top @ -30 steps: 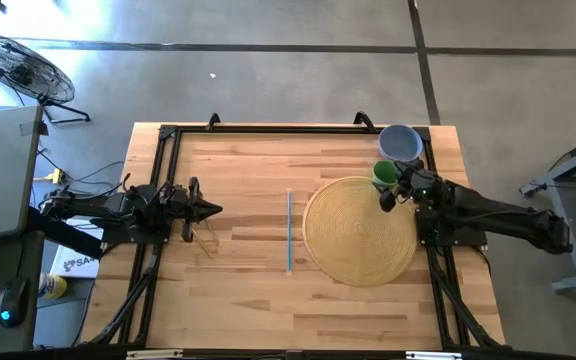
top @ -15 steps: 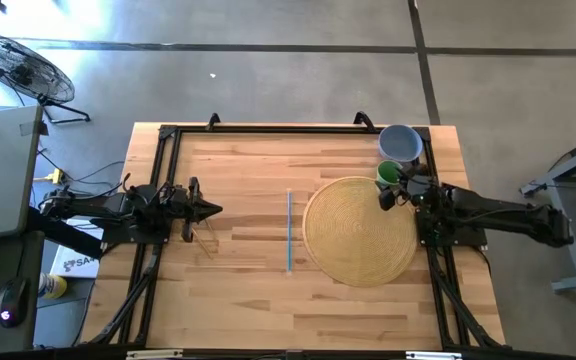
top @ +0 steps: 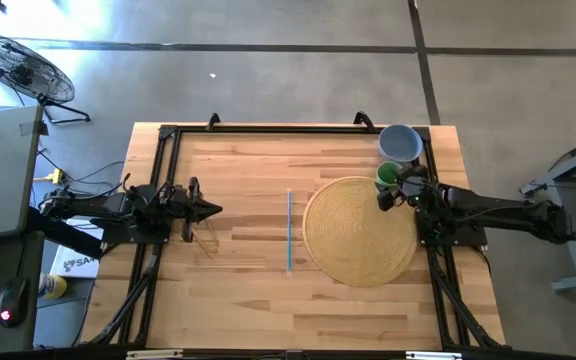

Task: Pick & Place Utensil
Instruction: Put the green cup on the brown table mat, then put the blue bowl on the table mat to the middle of the brown table mat

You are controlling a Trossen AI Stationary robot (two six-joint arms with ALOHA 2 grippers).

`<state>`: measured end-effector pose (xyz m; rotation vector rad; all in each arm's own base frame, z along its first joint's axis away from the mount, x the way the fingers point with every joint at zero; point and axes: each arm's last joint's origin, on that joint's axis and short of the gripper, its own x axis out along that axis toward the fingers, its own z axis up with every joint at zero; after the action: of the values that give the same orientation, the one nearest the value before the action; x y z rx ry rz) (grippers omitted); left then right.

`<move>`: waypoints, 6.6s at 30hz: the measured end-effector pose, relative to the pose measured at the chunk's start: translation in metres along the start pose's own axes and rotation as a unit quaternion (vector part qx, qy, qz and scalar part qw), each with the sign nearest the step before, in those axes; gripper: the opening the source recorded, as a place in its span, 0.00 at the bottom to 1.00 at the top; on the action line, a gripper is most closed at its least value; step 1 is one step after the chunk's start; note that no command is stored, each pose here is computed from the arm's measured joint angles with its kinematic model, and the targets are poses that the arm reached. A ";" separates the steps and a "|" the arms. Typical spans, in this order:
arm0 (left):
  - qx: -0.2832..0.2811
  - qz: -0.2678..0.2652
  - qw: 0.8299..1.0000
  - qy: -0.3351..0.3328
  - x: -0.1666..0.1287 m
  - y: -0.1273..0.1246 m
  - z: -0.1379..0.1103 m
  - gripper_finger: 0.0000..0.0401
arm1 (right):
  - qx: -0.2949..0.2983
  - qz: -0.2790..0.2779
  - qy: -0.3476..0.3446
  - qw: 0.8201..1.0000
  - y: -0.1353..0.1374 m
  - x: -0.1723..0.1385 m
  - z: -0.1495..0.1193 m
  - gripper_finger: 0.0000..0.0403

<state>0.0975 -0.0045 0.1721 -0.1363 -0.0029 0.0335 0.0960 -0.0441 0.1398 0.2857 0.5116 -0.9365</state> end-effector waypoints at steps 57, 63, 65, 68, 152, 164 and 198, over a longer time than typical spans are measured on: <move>0.000 0.000 1.000 0.000 0.000 0.000 0.000 0.00 | 0.183 -0.043 0.224 0.956 -0.001 -0.016 0.004 0.99; 0.000 0.000 1.000 0.000 0.000 0.000 0.000 0.00 | 0.191 -0.014 0.246 0.950 0.003 -0.022 0.016 0.99; 0.000 0.000 1.000 0.000 0.000 0.000 0.000 0.00 | 0.192 -0.005 0.261 0.946 0.003 -0.025 0.019 0.99; 0.000 0.000 1.000 0.000 0.000 0.000 0.000 0.00 | 0.197 0.014 0.282 0.939 0.005 -0.030 0.025 0.99; 0.000 0.000 1.000 0.000 0.000 0.000 0.000 0.00 | 0.122 -0.126 0.331 0.927 -0.047 0.150 0.149 0.90; 0.000 0.000 1.000 0.000 0.000 0.000 0.000 0.00 | 0.140 -0.129 0.321 0.928 -0.047 0.149 0.151 0.63; 0.000 0.000 1.000 0.000 0.000 0.000 0.000 0.00 | 0.147 -0.138 0.322 0.925 -0.047 0.148 0.151 0.06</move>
<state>0.0975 -0.0045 0.1720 -0.1360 -0.0021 0.0339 0.1733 -0.2407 0.1873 0.8247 1.0363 -1.1940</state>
